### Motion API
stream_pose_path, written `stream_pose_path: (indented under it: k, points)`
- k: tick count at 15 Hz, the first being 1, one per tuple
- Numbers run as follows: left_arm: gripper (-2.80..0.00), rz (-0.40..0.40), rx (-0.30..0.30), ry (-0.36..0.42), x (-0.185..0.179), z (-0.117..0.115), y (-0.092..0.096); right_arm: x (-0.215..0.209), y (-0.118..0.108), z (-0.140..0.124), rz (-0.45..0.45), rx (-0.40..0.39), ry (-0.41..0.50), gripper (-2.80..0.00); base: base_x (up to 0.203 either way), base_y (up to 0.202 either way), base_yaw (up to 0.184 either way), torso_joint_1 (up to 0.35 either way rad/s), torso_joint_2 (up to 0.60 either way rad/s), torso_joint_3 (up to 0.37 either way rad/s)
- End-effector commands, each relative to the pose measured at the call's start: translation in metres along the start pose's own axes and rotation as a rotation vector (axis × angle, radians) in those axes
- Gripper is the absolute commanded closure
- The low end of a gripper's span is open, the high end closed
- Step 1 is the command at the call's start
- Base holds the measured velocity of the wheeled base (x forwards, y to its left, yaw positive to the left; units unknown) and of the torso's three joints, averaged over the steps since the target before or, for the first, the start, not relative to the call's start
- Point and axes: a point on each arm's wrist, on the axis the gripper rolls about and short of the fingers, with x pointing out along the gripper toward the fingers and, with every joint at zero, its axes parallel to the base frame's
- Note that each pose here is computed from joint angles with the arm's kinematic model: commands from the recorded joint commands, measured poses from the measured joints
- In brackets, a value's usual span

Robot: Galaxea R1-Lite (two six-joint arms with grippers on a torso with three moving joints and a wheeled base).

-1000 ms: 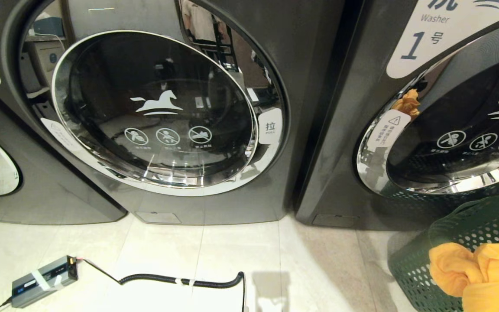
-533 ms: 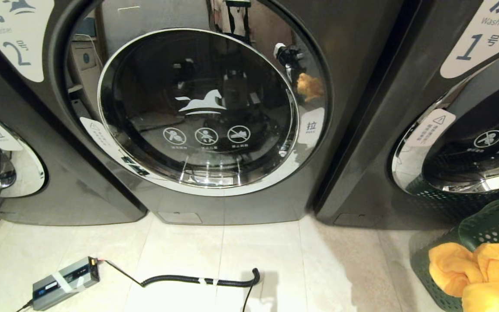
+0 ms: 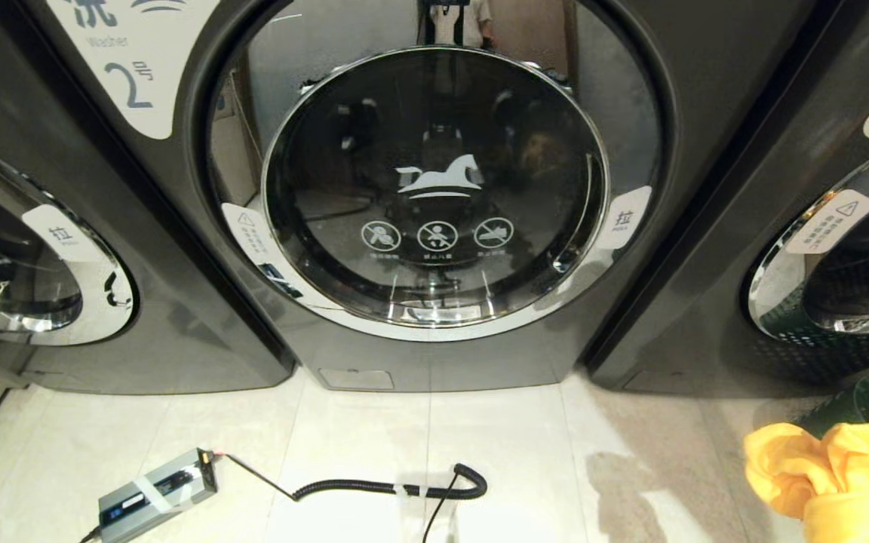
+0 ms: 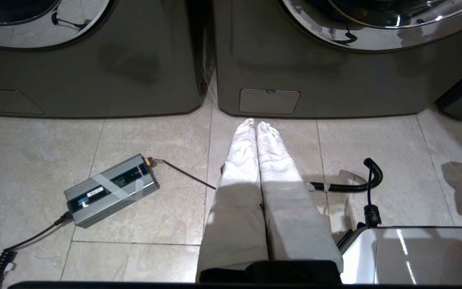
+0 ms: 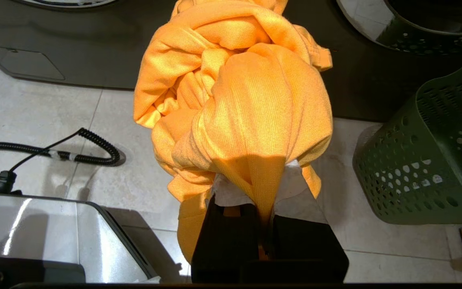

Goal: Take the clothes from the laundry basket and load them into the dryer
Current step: Put the clothes in the dryer

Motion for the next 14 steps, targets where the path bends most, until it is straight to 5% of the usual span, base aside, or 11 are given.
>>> stream_pose_path:
  k: [1,8,14]
  points:
    - [0.0,0.0,0.0,0.0,0.0,-0.0001,0.0,0.0,0.0,-0.0001,0.0,-0.003,0.001,0.0,0.0,0.192,0.003,-0.002,0.0,0.007]
    - [0.0,0.002,0.0,0.001,0.0,-0.0001,0.0,0.0002,0.0001,-0.0004,0.0,-0.009,0.001,0.0,0.0,0.185,-0.002,0.005,0.0,0.004]
    - [0.0,0.002,0.0,0.0,0.0,0.0,0.0,0.0002,0.0,-0.0004,0.0,-0.012,0.001,0.0,0.0,0.012,0.0,0.145,-0.17,-0.17]
